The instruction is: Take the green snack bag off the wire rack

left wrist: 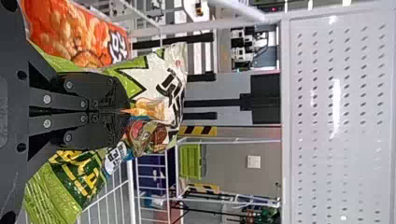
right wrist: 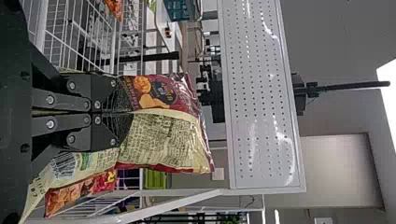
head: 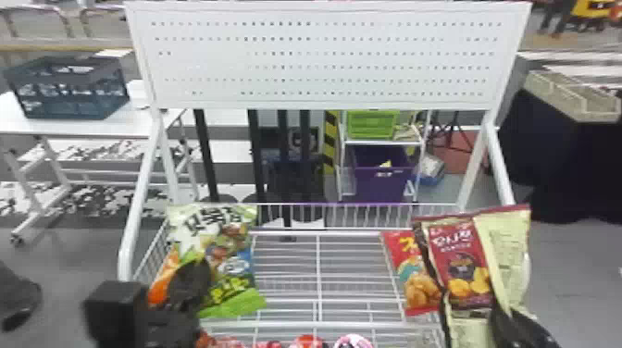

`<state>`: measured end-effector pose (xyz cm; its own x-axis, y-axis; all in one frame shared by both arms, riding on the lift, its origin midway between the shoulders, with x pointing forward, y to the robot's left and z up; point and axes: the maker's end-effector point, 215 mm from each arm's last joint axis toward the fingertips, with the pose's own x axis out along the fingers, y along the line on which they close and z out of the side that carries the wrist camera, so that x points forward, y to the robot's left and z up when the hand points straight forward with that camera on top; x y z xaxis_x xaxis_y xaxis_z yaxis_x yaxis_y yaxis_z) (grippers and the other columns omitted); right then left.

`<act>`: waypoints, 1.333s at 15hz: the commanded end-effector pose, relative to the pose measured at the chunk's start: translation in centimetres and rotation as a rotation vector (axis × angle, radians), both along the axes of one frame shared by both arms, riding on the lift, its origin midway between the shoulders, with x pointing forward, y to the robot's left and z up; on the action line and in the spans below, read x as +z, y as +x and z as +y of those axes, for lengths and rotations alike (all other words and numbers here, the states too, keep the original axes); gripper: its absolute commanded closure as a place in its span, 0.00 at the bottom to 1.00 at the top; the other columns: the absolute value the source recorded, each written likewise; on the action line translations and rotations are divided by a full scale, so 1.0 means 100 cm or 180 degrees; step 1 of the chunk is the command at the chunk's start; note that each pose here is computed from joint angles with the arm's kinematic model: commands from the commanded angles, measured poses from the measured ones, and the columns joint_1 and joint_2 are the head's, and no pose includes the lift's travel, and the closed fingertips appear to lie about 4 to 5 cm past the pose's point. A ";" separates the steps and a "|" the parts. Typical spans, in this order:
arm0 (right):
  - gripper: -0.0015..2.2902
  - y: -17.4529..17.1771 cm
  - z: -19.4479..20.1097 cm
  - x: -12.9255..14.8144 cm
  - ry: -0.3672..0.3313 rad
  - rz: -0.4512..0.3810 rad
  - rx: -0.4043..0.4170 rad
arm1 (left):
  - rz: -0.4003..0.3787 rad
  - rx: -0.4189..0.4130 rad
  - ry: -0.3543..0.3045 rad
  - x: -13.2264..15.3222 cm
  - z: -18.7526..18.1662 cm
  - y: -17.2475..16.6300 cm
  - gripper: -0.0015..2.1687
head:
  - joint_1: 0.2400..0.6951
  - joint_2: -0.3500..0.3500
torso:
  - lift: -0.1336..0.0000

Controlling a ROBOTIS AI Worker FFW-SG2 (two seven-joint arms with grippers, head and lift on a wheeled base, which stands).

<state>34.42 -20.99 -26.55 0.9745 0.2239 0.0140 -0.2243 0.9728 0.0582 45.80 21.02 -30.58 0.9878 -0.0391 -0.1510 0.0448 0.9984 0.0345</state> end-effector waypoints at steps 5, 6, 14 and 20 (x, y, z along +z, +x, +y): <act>0.98 -0.004 0.008 0.003 0.0015 -0.0004 0.0046 | -0.0669 0.0527 -0.0125 0.073 0.100 -0.077 0.87 | 0.57 0.50 | 1.00; 0.98 -0.005 0.008 0.003 0.0016 0.0001 0.0046 | -0.0755 0.0579 -0.0148 0.081 0.110 -0.089 0.87 | 0.57 0.50 | 1.00; 0.98 -0.011 0.011 0.010 0.0011 -0.0039 0.0076 | -0.0793 0.0564 -0.0173 0.079 0.105 -0.125 0.87 | 0.57 0.50 | 1.00; 0.98 -0.013 0.011 0.012 0.0003 -0.0050 0.0075 | -0.0803 0.0568 -0.0124 0.081 0.103 -0.126 0.87 | 0.57 0.50 | 1.00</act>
